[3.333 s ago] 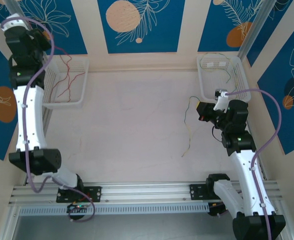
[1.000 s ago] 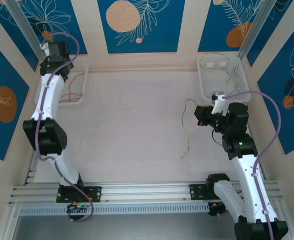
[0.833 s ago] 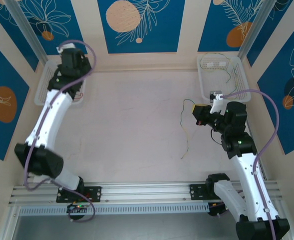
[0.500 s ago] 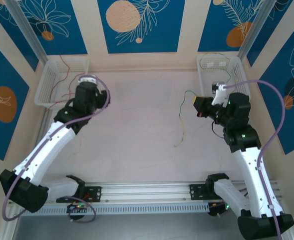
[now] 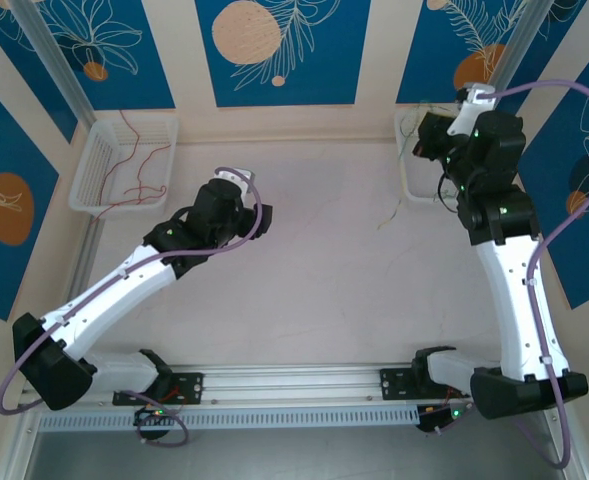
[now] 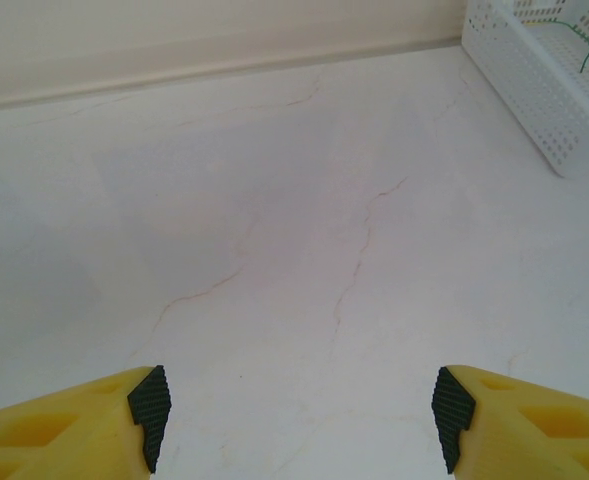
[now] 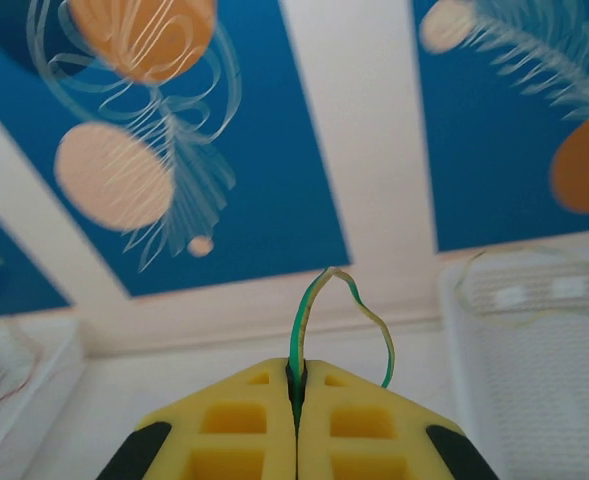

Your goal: Untangle the cables

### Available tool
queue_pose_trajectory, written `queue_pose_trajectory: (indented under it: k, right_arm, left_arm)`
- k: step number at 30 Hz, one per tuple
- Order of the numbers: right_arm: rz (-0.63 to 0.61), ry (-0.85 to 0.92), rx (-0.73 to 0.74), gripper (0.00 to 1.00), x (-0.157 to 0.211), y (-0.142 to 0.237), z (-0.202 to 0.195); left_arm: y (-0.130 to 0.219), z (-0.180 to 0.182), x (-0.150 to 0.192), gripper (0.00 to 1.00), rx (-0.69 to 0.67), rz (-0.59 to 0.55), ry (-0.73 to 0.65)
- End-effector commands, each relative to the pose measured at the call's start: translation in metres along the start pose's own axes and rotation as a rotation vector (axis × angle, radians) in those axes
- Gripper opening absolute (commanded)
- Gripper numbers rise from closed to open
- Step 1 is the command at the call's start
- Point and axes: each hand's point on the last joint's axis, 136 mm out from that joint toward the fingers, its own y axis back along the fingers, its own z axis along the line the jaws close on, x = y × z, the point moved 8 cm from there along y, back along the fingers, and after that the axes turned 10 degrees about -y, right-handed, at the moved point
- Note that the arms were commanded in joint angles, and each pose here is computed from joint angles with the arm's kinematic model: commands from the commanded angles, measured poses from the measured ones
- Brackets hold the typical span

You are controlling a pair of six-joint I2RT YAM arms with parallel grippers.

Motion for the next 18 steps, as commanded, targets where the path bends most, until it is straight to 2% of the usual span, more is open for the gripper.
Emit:
queue_pose_trajectory:
  k: [1, 10, 18]
  right_arm:
    - [-0.111, 0.057, 0.171, 0.0, -0.031, -0.005, -0.019]
    - [-0.189, 0.115, 0.297, 0.0, -0.046, -0.058, -0.067]
    - [-0.046, 0.131, 0.278, 0.0, -0.016, -0.105, -0.09]
  left_arm:
    - [0.006, -0.005, -0.011, 0.72, 0.026, -0.054, -0.004]
    - [0.011, 0.005, 0.019, 0.73, -0.043, 0.001, 0.0]
    - [0.016, 0.014, 0.028, 0.73, -0.102, 0.011, -0.006]
